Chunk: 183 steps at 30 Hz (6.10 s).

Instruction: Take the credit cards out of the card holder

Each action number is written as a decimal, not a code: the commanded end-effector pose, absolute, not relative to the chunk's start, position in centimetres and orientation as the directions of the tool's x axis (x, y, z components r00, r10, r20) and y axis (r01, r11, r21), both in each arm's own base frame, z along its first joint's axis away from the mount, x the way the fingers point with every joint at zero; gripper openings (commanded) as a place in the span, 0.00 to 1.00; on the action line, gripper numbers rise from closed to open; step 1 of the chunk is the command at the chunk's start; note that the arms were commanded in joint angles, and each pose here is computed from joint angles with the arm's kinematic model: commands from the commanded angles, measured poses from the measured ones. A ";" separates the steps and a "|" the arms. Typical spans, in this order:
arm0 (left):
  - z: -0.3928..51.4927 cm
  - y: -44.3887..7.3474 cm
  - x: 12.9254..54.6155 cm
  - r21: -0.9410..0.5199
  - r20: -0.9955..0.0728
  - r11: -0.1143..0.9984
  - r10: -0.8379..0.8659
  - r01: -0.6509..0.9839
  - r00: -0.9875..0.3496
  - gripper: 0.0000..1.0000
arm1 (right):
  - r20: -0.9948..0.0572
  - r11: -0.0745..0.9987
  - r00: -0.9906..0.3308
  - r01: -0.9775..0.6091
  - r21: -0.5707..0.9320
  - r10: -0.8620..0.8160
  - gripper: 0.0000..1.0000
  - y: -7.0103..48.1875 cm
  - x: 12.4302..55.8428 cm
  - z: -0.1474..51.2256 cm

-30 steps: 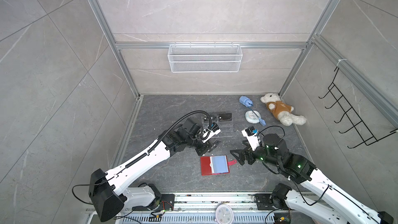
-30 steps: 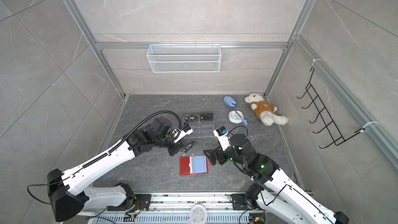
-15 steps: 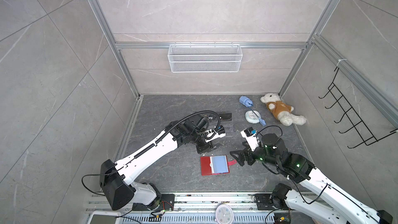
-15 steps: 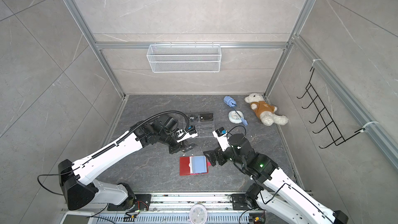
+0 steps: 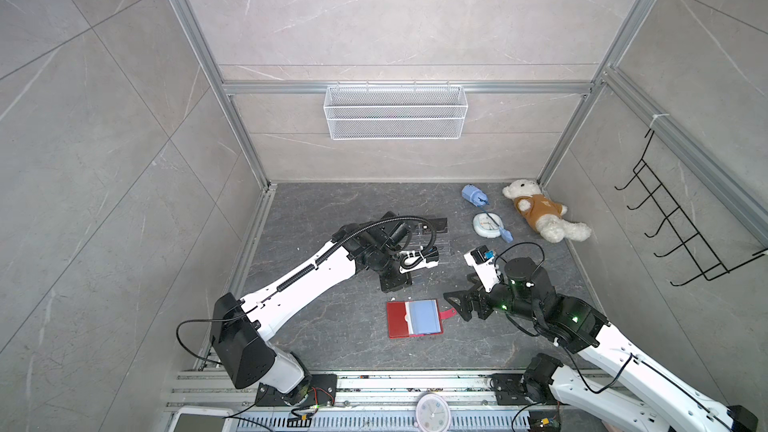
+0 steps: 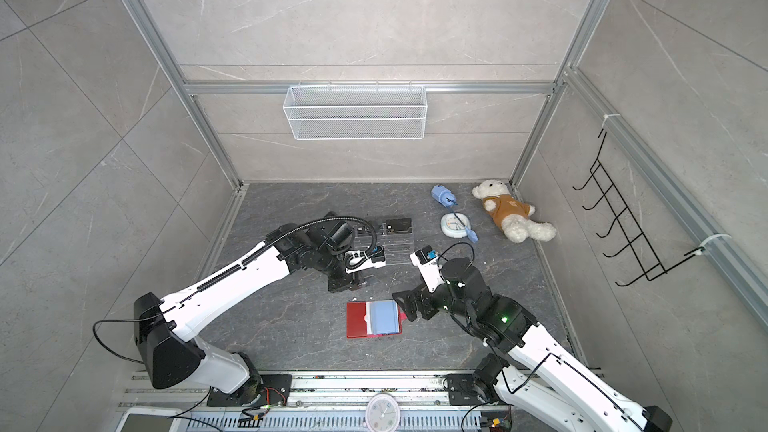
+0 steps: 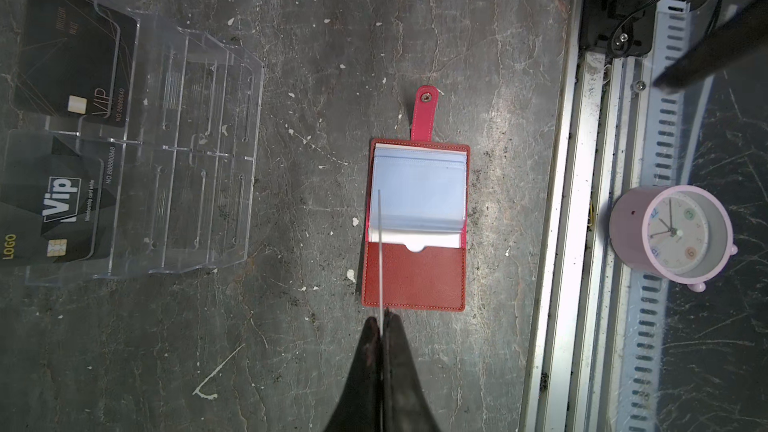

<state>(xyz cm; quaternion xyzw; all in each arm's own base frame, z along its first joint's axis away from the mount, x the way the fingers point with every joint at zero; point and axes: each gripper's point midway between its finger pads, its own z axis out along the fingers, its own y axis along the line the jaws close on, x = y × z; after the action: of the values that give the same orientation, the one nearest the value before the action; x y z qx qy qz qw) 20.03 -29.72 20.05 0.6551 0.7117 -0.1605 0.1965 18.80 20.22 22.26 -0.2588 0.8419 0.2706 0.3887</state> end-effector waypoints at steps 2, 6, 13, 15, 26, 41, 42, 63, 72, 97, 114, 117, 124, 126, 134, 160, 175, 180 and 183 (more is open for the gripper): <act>20.6 -29.7 20.5 0.066 -0.470 0.060 0.882 0.996 -0.022 0.00 | -0.807 0.717 -0.548 -0.652 0.246 -0.222 1.00 19.9 18.6 23.5; 20.0 -29.6 21.4 0.092 -0.427 0.055 0.904 0.994 -0.011 0.00 | -0.808 0.723 -0.547 -0.648 0.242 -0.220 1.00 19.7 18.6 23.5; 19.3 -29.5 23.4 0.153 -0.344 0.040 0.939 0.987 0.015 0.00 | -0.807 0.722 -0.547 -0.649 0.241 -0.223 1.00 19.8 18.6 23.4; 19.2 -29.4 24.1 0.171 -0.317 0.039 0.948 0.984 0.017 0.00 | -0.806 0.726 -0.548 -0.646 0.236 -0.226 1.00 19.7 18.7 23.3; 19.6 -29.8 26.9 0.274 -0.243 -0.007 0.967 0.962 0.077 0.00 | -0.808 0.739 -0.545 -0.636 0.224 -0.223 1.00 19.3 18.8 23.3; 20.1 -31.2 30.5 0.321 -0.217 -0.032 0.970 0.947 0.107 0.00 | -0.797 0.752 -0.555 -0.625 0.210 -0.239 1.00 19.1 19.1 23.3; 20.1 -31.1 30.9 0.327 -0.213 -0.032 0.971 0.944 0.107 0.00 | -0.797 0.753 -0.554 -0.625 0.207 -0.241 1.00 19.1 19.1 23.4; 18.4 -31.7 37.5 0.373 -0.182 -0.057 0.974 0.926 0.133 0.00 | -0.788 0.776 -0.561 -0.604 0.180 -0.254 1.00 18.5 19.3 24.1; 18.1 -31.6 40.1 0.392 -0.183 -0.044 0.975 0.919 0.125 0.00 | -0.770 0.780 -0.578 -0.601 0.175 -0.272 1.00 18.9 19.8 23.3; 17.0 -32.2 41.9 0.368 -0.204 0.002 0.976 0.930 0.079 0.00 | -0.757 0.791 -0.589 -0.590 0.164 -0.282 1.00 18.9 20.3 22.2; 15.9 -32.2 42.1 0.347 -0.199 0.010 0.978 0.938 0.063 0.00 | -0.749 0.794 -0.600 -0.584 0.168 -0.282 1.00 18.9 20.2 21.7; 15.5 -32.1 42.0 0.339 -0.189 0.005 0.980 0.941 0.063 0.00 | -0.745 0.794 -0.606 -0.582 0.175 -0.280 1.00 19.0 20.2 21.4; 15.4 -32.0 42.0 0.335 -0.187 0.014 0.981 0.942 0.052 0.00 | -0.744 0.793 -0.607 -0.583 0.177 -0.279 1.00 19.0 20.2 21.3; 15.3 -32.0 42.0 0.333 -0.187 0.018 0.981 0.943 0.047 0.00 | -0.742 0.794 -0.609 -0.582 0.177 -0.280 1.00 19.0 20.2 21.2; 14.9 -32.1 41.8 0.325 -0.185 0.024 0.982 0.945 0.039 0.00 | -0.737 0.796 -0.615 -0.578 0.181 -0.279 1.00 19.1 20.3 20.8; 14.7 -32.3 41.7 0.354 -0.158 0.030 0.987 0.935 0.029 0.18 | -0.725 0.800 -0.629 -0.571 0.185 -0.281 1.00 19.2 20.4 20.4; 15.9 -32.3 42.6 0.408 -0.177 0.064 0.984 0.911 0.009 0.30 | -0.723 0.798 -0.631 -0.572 0.187 -0.283 1.00 19.3 20.4 20.4; 16.0 -32.3 42.9 0.421 -0.178 0.074 0.984 0.904 0.002 0.31 | -0.721 0.796 -0.632 -0.574 0.190 -0.284 0.99 19.3 20.3 20.3; 16.2 -32.3 43.2 0.437 -0.178 0.082 0.984 0.896 -0.002 0.32 | -0.720 0.795 -0.633 -0.576 0.192 -0.285 1.00 19.3 20.2 20.3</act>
<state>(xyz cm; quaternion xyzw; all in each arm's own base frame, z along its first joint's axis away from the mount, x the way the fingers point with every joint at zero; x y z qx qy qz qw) 42.77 -32.33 14.08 0.6846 0.6973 0.0870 0.1938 20.21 19.23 20.36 -0.2515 0.8781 0.2011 0.3539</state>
